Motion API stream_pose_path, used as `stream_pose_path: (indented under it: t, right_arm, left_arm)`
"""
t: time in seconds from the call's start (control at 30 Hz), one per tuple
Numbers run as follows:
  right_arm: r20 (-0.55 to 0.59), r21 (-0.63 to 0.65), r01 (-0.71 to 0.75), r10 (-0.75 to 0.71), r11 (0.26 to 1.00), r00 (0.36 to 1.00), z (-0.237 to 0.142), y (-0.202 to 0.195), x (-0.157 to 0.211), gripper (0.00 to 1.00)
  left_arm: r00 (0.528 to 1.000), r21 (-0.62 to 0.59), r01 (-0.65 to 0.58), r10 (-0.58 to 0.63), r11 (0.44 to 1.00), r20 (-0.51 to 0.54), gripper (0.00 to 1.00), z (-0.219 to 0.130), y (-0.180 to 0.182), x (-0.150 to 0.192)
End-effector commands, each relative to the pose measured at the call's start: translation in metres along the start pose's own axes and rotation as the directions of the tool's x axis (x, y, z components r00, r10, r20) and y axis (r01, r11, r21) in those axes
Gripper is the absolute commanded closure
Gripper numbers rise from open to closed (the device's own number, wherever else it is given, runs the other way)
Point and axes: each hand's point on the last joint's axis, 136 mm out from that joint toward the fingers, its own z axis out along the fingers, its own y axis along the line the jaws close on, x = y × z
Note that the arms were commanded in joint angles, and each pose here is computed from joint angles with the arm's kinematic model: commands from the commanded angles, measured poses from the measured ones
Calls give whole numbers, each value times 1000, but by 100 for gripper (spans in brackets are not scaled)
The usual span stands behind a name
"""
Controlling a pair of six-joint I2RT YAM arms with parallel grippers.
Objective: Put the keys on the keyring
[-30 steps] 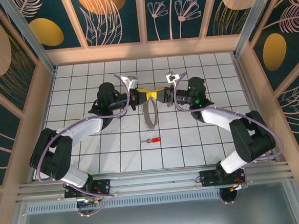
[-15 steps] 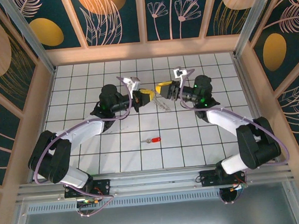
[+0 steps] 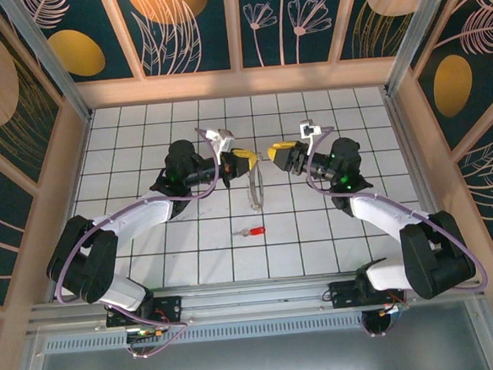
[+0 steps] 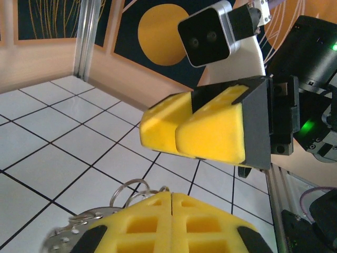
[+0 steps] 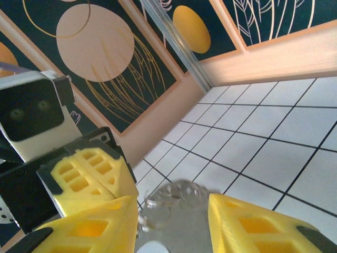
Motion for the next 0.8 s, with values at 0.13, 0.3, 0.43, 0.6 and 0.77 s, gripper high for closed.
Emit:
stream_pose_path:
  t: [0.13,0.3,0.43,0.6,0.77]
  right_arm:
    - [8,-122,56,-56,991,998,-7,26,2,65]
    - [-6,-152,53,-55,987,998,-5,30,5,68]
    - [-17,-169,40,-44,985,999,-1,30,7,69]
    - [-37,-199,31,-40,980,999,6,34,13,71]
    - [-49,-208,30,-41,978,998,10,37,18,73]
  left_arm:
    - [995,57,-89,86,994,49,100,-2,-16,-17]
    - [995,75,-93,90,993,45,100,-1,-18,-17]
    - [995,83,-93,90,992,45,100,-1,-19,-18]
    - [995,90,-90,86,992,44,100,-1,-20,-18]
    - [995,94,-92,88,991,41,100,-1,-21,-17]
